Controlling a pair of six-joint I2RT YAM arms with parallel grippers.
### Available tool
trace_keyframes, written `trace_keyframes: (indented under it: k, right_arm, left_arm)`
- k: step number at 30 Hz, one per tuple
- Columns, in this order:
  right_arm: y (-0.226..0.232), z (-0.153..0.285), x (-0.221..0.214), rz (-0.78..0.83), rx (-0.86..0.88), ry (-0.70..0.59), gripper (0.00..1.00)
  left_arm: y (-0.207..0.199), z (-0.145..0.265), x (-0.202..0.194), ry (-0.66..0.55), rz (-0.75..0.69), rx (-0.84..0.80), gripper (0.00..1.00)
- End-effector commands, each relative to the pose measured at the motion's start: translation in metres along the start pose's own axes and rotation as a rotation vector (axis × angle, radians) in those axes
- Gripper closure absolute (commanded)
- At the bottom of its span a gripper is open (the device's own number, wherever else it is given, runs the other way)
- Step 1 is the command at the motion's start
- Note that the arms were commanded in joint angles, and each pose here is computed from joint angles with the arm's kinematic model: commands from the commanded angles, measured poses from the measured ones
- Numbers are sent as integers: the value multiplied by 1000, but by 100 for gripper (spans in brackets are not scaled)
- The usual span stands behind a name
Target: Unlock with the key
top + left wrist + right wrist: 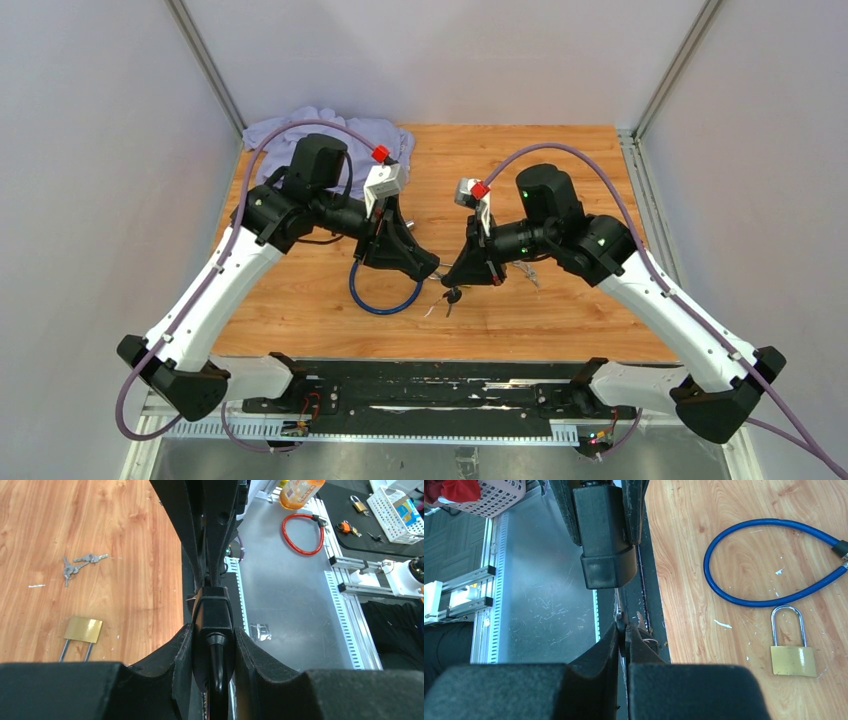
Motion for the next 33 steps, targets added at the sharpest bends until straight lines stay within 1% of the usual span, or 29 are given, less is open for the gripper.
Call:
trace_keyframes:
  k: [1, 9, 12, 15, 17, 20, 22, 26, 29, 33]
  right_arm:
    - [-1, 2, 76, 223, -61, -309, 99]
    - [2, 3, 91, 241, -56, -450, 99]
    - [2, 1, 95, 238, -48, -463, 99]
    - [-9, 1, 71, 226, -105, -388, 99]
    - [-16, 3, 51, 220, -149, -337, 99]
    - [-28, 8, 25, 200, -202, -297, 99]
    - [-34, 11, 13, 185, -227, -283, 99]
    - [-40, 19, 6, 164, -253, -277, 99]
    - [-43, 23, 9, 158, -258, -266, 99]
    - [-49, 20, 10, 118, -274, -187, 99]
  left_arm:
    - [-39, -4, 8, -89, -4, -248, 100]
    - [-37, -5, 3, -82, -21, -234, 100]
    - [-35, -6, 4, -82, -20, -234, 100]
    - [-28, 4, 12, -100, -49, -184, 100]
    - [-18, 18, 17, -134, -40, -135, 100]
    - [-11, 32, 31, -199, -5, -139, 100]
    - [-15, 36, 41, -223, -39, -157, 100]
    - [-27, 40, 44, -232, -79, -194, 100]
    - [-30, 40, 42, -221, -51, -219, 100]
    - [-33, 42, 46, -227, -110, -214, 100]
Point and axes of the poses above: each gripper's point midway between its finger pads, its own z axis back along the fingers, its own y axis along the line the jaws close on, x = y × z, the point moved 7 cm from there along z, back along the fingers, and after that the axes turned 11 degrees about -z, right-handed, at the moved point
